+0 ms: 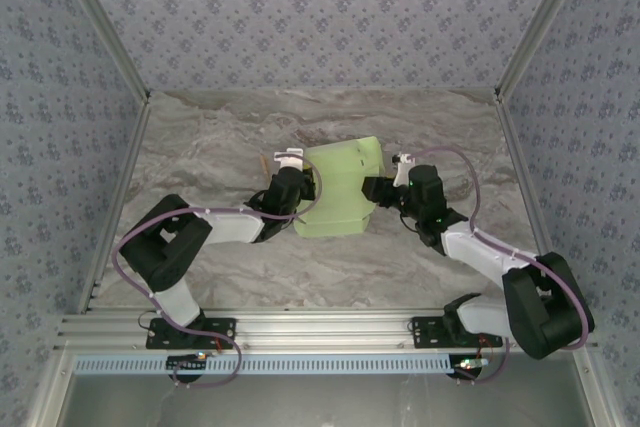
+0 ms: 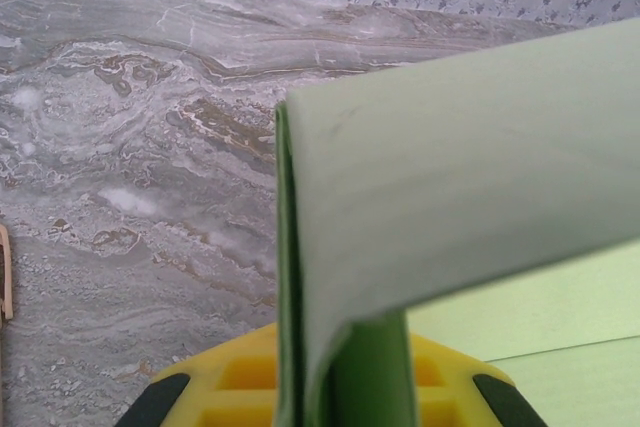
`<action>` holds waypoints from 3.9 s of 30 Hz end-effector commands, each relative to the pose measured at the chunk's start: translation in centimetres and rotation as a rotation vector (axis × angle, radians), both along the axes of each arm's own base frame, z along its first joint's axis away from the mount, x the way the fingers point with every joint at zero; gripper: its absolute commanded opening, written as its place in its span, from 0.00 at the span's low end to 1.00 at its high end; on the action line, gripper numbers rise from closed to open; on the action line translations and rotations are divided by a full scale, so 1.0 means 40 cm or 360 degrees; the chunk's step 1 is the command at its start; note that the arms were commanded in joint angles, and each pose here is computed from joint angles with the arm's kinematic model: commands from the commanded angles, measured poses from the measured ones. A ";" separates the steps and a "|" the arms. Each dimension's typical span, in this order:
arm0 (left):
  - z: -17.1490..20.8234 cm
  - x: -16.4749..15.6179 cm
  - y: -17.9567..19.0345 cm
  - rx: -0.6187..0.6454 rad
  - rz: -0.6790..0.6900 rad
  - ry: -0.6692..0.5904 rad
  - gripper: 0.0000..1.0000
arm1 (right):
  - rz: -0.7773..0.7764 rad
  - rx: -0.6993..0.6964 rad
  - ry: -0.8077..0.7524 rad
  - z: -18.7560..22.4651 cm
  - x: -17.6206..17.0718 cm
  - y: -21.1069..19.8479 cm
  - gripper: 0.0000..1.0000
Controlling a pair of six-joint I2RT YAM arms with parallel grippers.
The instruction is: Fold the paper box
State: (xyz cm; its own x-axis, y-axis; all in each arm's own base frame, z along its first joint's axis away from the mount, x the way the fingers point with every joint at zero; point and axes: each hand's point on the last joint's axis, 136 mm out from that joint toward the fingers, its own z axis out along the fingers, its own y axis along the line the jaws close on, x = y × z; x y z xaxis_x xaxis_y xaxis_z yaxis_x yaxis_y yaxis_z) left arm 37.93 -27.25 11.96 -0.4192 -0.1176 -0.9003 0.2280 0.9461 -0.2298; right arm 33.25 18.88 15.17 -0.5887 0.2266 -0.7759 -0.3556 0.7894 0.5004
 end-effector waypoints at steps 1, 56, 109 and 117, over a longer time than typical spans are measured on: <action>-0.023 -0.012 -0.028 0.0070 -0.0090 0.0037 0.02 | 0.0081 0.0057 -0.0212 0.107 0.011 0.020 0.49; -0.008 -0.012 -0.017 0.0078 -0.0065 0.0030 0.02 | -0.0226 -0.0200 0.0349 -0.077 0.006 -0.003 0.68; -0.021 -0.001 0.011 0.0081 -0.0018 0.0052 0.02 | 0.0186 -0.0420 0.0081 0.019 -0.060 0.054 0.50; 0.005 0.009 0.067 0.0029 0.0033 0.0044 0.02 | 0.0256 -0.0437 0.0014 0.124 -0.074 -0.064 0.53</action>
